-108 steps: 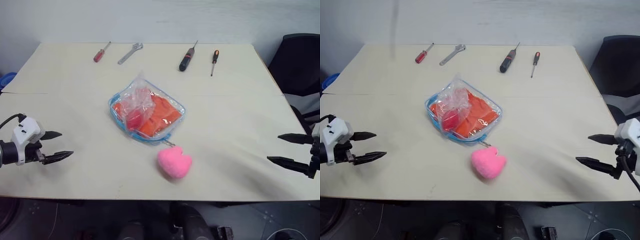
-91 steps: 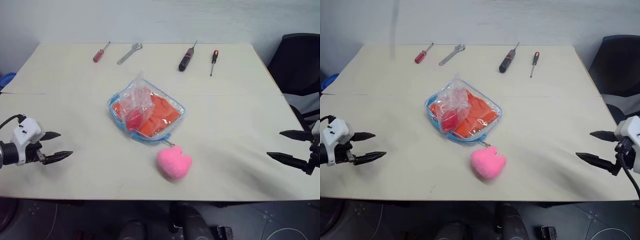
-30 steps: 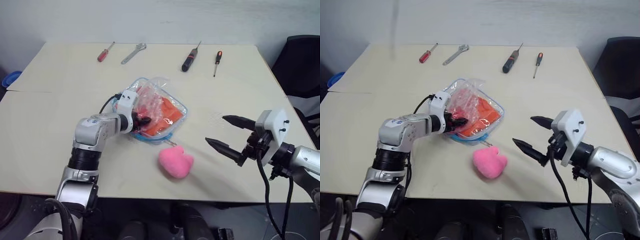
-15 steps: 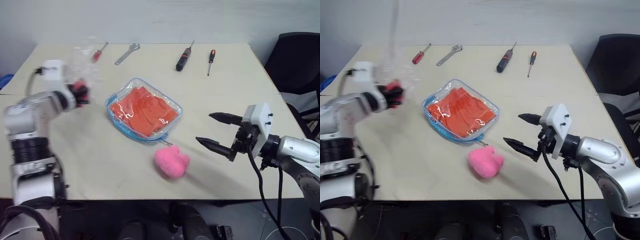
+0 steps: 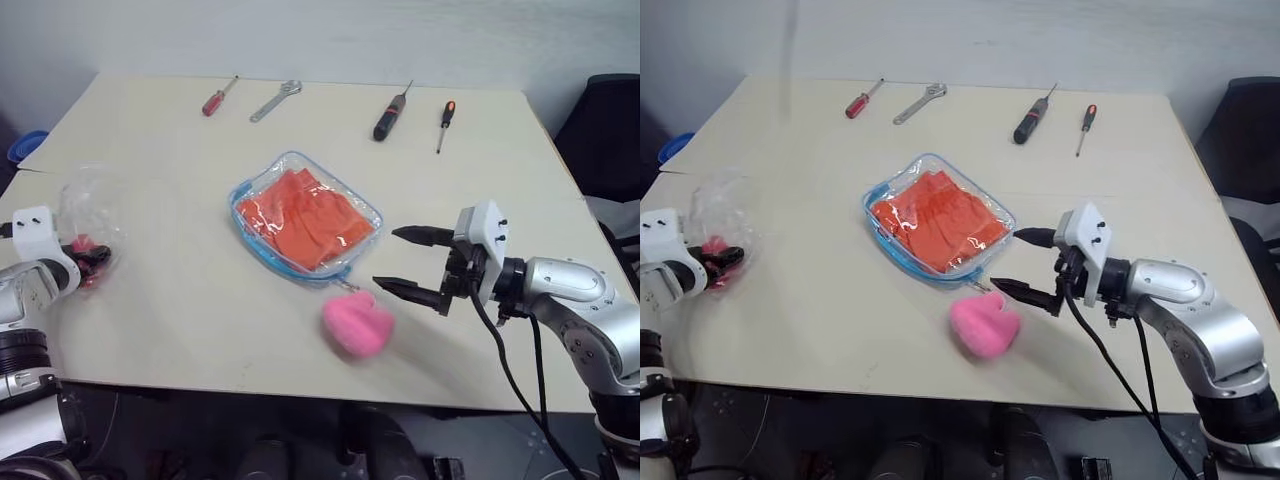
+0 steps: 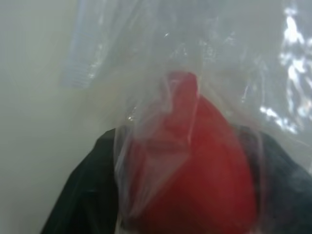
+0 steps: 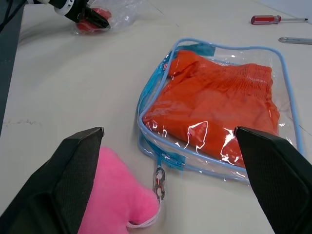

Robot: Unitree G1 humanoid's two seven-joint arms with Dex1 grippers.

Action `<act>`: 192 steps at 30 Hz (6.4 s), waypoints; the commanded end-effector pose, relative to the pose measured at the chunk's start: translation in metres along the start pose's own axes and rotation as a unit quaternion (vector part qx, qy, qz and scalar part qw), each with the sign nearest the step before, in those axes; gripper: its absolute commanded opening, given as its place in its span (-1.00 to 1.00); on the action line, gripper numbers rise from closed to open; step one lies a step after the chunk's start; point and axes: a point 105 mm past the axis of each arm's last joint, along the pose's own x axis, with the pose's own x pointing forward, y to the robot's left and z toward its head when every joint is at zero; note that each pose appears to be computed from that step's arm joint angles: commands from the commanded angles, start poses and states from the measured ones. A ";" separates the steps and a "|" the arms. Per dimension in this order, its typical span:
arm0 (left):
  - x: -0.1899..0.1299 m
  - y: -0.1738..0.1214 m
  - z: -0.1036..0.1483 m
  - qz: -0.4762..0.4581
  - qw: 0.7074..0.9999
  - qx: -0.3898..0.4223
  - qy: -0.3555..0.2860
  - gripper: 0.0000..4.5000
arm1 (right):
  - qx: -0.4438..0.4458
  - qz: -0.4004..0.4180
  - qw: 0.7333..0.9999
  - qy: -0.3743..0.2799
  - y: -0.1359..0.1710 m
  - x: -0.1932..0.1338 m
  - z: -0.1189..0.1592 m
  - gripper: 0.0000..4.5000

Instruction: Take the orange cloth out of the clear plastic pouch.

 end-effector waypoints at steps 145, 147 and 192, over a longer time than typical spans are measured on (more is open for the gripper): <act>-0.127 -0.335 -0.029 -0.687 0.538 0.477 -0.103 -0.99 | -0.270 -0.023 0.953 0.139 -0.053 0.023 -0.045 1.00; -0.125 -0.334 -0.027 -0.680 0.548 0.475 -0.107 -1.00 | -0.293 -0.002 0.946 0.141 -0.053 0.031 -0.050 0.83; -0.063 -0.168 -0.005 -0.511 0.753 0.412 -0.041 -0.73 | -0.300 0.052 0.944 0.126 -0.042 0.005 -0.048 -0.78</act>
